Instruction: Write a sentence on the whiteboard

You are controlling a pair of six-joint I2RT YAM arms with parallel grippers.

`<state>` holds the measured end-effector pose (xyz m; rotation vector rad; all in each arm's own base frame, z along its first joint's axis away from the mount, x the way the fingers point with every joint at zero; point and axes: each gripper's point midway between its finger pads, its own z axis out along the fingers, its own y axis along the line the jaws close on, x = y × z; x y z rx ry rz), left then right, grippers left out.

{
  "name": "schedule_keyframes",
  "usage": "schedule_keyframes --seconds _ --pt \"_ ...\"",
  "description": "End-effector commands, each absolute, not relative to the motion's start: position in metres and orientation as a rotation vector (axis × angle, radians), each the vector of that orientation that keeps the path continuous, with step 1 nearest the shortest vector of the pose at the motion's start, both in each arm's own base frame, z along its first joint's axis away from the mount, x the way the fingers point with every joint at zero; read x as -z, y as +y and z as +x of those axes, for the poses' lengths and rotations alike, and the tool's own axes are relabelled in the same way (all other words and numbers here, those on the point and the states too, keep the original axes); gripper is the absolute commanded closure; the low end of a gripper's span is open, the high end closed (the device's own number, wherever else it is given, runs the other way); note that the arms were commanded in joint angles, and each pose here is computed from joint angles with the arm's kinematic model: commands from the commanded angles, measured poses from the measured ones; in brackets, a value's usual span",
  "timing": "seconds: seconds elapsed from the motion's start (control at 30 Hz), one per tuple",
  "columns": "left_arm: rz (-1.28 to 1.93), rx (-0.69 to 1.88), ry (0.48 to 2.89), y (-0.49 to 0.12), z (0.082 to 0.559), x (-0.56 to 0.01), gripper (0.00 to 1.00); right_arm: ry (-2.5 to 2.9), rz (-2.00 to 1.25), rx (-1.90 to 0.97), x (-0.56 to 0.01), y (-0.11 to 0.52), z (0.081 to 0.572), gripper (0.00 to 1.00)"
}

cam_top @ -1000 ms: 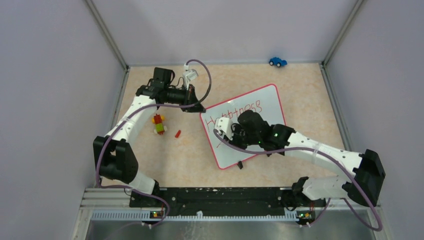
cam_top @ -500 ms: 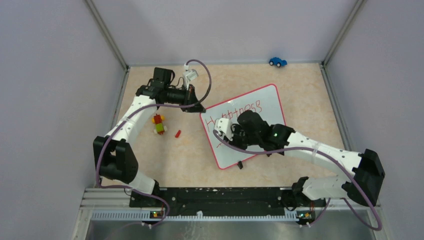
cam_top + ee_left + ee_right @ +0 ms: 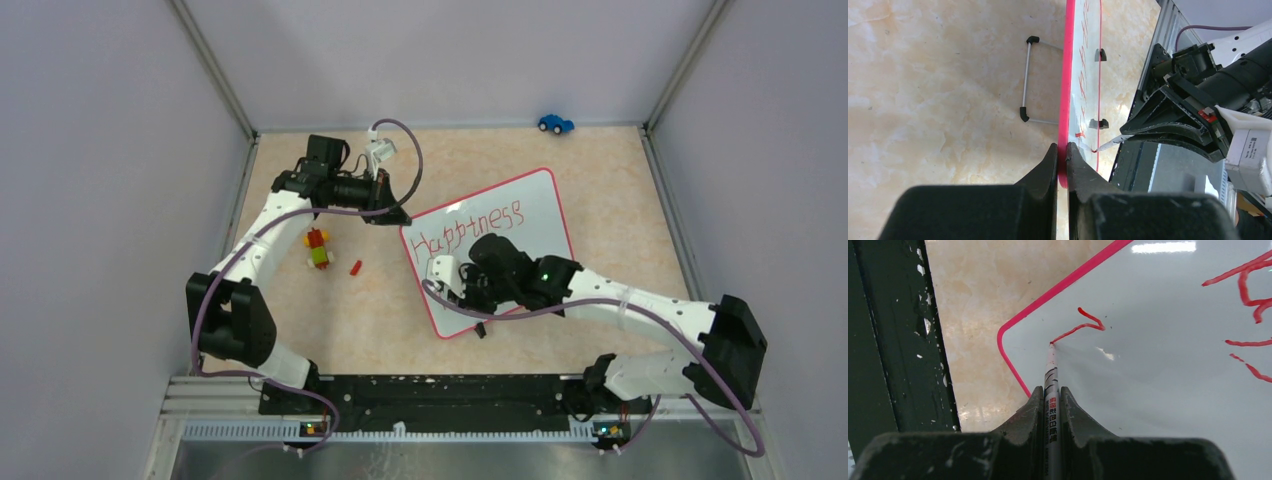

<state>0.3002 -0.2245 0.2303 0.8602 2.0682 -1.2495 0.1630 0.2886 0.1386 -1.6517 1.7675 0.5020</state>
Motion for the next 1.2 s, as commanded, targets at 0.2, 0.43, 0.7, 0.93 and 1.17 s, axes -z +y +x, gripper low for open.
schedule_keyframes --seconds 0.2,0.43,0.7,0.93,1.17 --pt "0.884 1.247 2.173 -0.228 0.285 -0.202 1.0 1.722 -1.628 -0.446 -0.16 0.294 0.172 1.0" --pt "0.885 1.252 2.168 -0.228 0.284 -0.204 1.0 1.687 -1.576 -0.474 -0.19 0.301 0.175 1.0" --pt "0.887 1.255 2.163 -0.228 0.284 -0.205 1.0 1.673 -1.525 -0.462 -0.206 0.31 0.185 1.0" --pt "0.891 1.248 2.16 -0.228 0.282 -0.206 1.0 1.709 -1.515 -0.392 -0.194 0.31 0.197 1.0" --pt "0.894 1.25 2.158 -0.228 0.282 -0.206 1.0 1.735 -1.542 -0.371 -0.18 0.304 0.195 1.0"
